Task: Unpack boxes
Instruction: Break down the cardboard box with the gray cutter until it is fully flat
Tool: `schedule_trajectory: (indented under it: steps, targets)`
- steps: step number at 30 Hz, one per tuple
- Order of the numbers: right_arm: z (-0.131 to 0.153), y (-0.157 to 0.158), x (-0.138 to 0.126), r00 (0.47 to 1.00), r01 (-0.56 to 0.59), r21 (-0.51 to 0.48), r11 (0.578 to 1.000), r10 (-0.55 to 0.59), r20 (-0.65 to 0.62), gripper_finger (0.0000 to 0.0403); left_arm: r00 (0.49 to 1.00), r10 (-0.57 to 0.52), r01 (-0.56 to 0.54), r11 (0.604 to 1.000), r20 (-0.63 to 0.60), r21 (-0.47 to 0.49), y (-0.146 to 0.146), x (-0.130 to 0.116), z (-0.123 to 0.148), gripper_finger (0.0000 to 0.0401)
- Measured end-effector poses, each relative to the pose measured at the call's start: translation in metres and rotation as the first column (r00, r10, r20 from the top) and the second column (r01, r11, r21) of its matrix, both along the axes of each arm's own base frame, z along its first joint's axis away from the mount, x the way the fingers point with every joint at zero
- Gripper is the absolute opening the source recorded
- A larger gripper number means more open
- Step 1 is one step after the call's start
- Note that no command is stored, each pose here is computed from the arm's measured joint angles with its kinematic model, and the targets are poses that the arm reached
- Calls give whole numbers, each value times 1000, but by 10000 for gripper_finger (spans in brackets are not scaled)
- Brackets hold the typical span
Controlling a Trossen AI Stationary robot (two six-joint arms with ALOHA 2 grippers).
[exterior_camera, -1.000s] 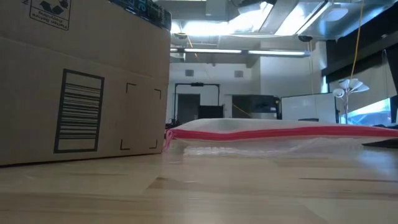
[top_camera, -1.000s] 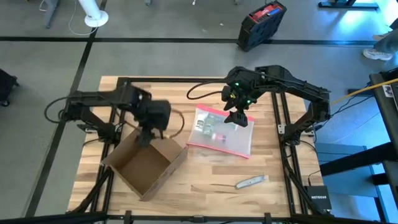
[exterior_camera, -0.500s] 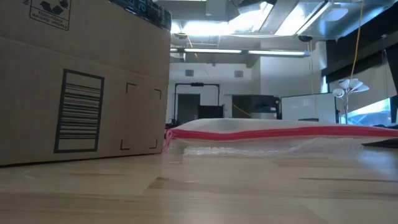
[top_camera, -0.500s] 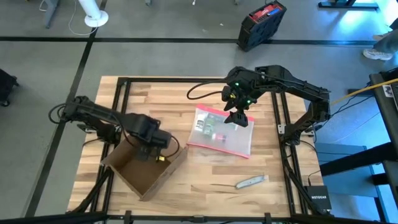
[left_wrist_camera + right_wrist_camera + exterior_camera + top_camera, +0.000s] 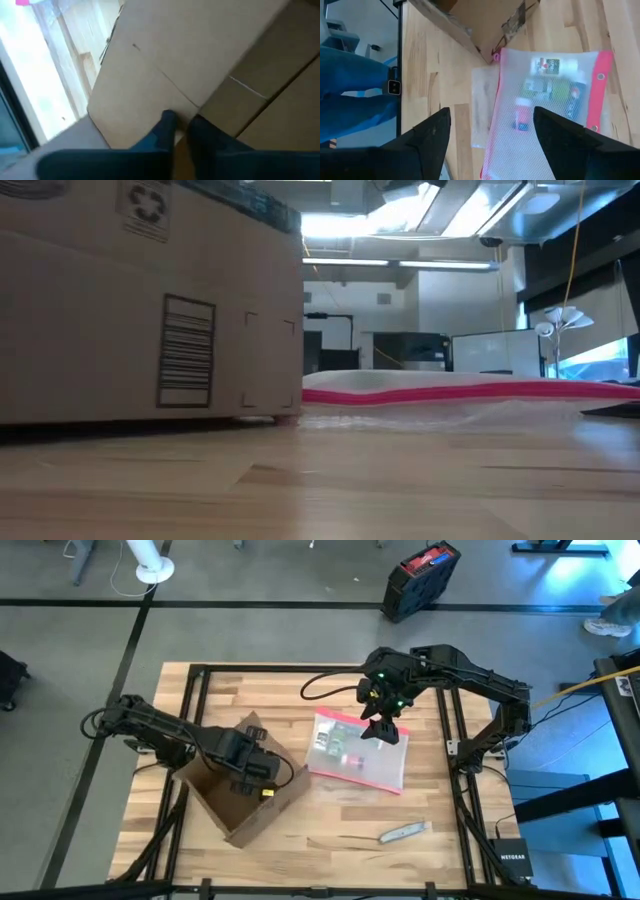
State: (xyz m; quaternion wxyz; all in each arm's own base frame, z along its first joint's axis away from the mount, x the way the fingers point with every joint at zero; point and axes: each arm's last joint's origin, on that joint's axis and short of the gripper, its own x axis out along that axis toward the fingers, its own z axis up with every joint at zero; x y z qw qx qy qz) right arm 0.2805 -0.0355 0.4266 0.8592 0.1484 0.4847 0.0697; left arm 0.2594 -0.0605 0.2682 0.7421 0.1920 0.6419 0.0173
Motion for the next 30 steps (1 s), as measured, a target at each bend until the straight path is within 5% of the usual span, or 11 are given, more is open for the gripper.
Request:
schedule_trajectory:
  steps: [9,15,20,30]
  targets:
    - [-2,1,-5,998,13,25,1000,-12,-59,275,987,31,-40,998,161,51,23,-10,40,2]
    - [-6,2,-14,987,17,41,999,-10,-163,275,900,87,-76,996,428,-42,40,-25,92,0]
    - [-11,4,-13,982,19,35,999,-12,-189,275,880,114,-77,992,462,-97,48,-39,104,0]
    - [-68,19,-3,925,-1,33,999,14,-381,275,808,137,-157,988,574,-14,52,-62,125,0]
